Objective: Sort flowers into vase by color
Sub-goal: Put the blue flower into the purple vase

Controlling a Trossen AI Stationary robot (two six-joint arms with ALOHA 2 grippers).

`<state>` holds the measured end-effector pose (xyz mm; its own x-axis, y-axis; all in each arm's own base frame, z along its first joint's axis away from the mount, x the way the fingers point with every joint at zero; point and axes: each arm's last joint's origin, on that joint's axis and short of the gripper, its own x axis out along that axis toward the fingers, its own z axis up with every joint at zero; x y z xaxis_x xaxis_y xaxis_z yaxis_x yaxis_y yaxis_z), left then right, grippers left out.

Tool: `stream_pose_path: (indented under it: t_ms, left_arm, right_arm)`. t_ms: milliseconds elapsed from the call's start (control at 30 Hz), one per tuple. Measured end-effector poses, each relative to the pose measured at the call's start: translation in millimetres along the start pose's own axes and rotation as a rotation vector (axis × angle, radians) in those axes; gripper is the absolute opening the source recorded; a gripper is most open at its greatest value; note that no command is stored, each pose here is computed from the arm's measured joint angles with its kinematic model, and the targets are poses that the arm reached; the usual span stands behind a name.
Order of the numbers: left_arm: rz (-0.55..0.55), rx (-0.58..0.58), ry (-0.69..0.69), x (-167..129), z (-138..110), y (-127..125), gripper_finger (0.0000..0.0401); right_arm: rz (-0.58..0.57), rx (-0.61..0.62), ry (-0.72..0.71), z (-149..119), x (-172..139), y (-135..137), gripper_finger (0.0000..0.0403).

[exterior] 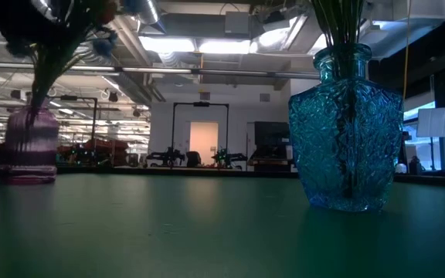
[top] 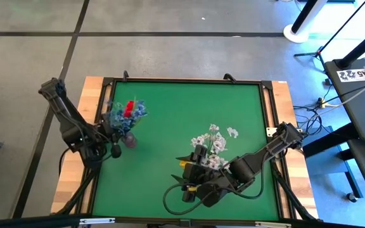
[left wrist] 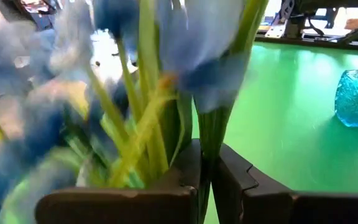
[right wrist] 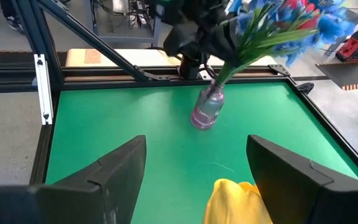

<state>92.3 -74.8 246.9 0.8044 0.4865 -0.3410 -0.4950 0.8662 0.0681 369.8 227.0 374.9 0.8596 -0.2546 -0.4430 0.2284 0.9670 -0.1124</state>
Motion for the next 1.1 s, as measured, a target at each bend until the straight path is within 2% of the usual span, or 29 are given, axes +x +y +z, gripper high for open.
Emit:
stream_pose_path:
  t_ms: [400, 600, 800, 900, 1100]
  left_arm:
    - [-0.006, -0.031, -0.083, 14, -32, -11, 0.0016]
    - [-0.044, 0.020, -0.080, 17, -37, -19, 0.0021]
    - [-0.097, 0.046, 0.045, 22, -29, -21, 0.0071]
    - [-0.135, 0.045, 0.099, 22, -16, -22, 0.0105]
    - [-0.214, 0.048, 0.296, 20, 9, -16, 0.0160]
  right_arm:
    - [0.000, 0.000, 0.000, 0, 0, 0, 0.0276]
    - [0.000, -0.001, 0.001, 0, 0, 0, 0.0276]
    - [-0.007, -0.017, 0.017, -2, 0, -1, 0.0276]
    - [-0.007, -0.017, 0.017, -2, 0, -1, 0.0276]
    - [0.004, -0.004, -0.002, 1, 0, 0, 0.0276]
